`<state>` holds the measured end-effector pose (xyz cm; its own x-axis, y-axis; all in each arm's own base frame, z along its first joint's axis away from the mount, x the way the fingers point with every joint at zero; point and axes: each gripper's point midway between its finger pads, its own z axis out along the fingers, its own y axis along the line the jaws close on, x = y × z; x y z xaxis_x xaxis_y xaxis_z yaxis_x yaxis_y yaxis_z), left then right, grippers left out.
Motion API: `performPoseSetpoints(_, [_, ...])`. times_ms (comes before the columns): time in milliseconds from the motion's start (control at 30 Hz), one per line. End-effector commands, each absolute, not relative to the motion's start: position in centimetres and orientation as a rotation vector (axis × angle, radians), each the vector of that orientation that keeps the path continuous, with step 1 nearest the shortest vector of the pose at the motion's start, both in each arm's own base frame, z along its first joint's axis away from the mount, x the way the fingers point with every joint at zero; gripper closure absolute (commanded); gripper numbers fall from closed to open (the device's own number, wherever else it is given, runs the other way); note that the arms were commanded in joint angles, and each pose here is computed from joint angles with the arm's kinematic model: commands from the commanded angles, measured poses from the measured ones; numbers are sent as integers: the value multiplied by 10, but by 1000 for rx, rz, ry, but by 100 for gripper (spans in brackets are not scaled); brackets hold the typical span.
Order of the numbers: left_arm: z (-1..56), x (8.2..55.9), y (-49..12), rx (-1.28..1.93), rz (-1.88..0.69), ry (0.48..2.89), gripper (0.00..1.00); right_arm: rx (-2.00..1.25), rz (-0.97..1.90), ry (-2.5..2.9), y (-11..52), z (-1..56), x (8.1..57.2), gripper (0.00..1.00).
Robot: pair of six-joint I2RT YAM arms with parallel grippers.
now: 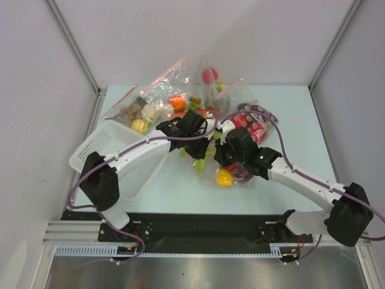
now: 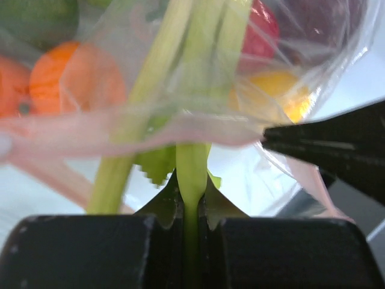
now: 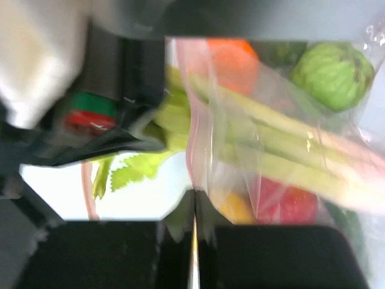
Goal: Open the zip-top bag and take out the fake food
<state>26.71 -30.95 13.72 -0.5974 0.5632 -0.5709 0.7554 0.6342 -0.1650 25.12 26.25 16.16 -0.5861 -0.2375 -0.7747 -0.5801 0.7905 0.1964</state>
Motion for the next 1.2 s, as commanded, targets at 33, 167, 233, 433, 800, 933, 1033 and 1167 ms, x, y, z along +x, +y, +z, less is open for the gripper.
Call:
performPoseSetpoints(33, [228, 269, -315, 995, -689, 2137, 100, -643, 437, 2305, 241, 129, 246, 100])
performPoseSetpoints(167, [239, 262, -305, 1022, -691, 2114, 100, -635, 428, 2302, 240, 129, 249, 100])
performPoseSetpoints(233, [244, 253, -300, 1033, -702, 2118, 100, -620, 411, 2302, 237, 128, 252, 100])
performPoseSetpoints(433, [256, 236, -286, 1045, -736, 2108, 100, -564, 358, 2318, 225, 124, 263, 100])
performPoseSetpoints(800, [284, 213, -256, 1010, -778, 2057, 100, -434, 382, 2303, 207, 132, 289, 100])
performPoseSetpoints(933, [303, 206, -248, 994, -817, 2000, 100, -405, 373, 2310, 202, 129, 297, 100])
performPoseSetpoints(1033, [319, 205, -242, 970, -832, 1956, 100, -387, 383, 2312, 200, 128, 301, 100])
performPoseSetpoints(1167, [329, 207, -234, 931, -800, 1943, 100, -383, 392, 2307, 201, 130, 302, 100])
